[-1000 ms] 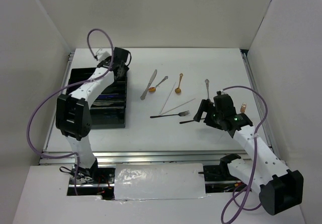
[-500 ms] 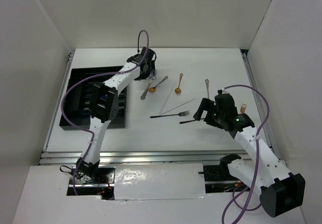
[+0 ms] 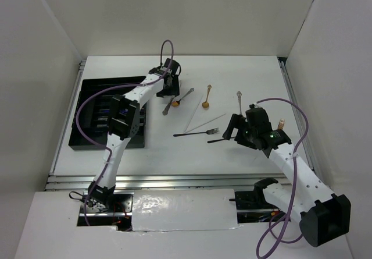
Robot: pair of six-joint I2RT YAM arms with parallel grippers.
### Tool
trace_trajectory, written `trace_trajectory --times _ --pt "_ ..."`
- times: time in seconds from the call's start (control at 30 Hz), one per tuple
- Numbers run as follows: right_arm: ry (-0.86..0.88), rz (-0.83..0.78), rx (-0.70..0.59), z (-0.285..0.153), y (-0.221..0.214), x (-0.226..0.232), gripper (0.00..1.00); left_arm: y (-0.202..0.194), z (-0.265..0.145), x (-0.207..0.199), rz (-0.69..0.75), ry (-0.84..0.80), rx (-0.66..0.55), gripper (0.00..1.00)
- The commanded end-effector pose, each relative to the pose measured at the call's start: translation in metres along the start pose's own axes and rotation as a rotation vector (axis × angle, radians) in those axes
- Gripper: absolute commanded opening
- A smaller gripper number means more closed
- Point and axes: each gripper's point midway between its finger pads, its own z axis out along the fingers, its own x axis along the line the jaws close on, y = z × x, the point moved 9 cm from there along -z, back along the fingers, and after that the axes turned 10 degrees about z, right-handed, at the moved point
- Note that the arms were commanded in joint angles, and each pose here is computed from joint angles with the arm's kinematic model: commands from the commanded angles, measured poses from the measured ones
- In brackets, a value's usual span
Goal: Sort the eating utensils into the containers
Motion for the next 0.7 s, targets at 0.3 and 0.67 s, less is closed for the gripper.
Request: trace_trajectory --times 0.3,0.67 --pt "0.036 0.001 -0.012 0.003 0.007 0.012 1.0 -0.031 0.007 0.007 0.084 0.118 0.099 0.63" --pt "0.043 0.01 -0.009 0.002 0.004 0.013 1.0 -0.05 -0.01 0.004 0.151 0.127 0.135 0.57"
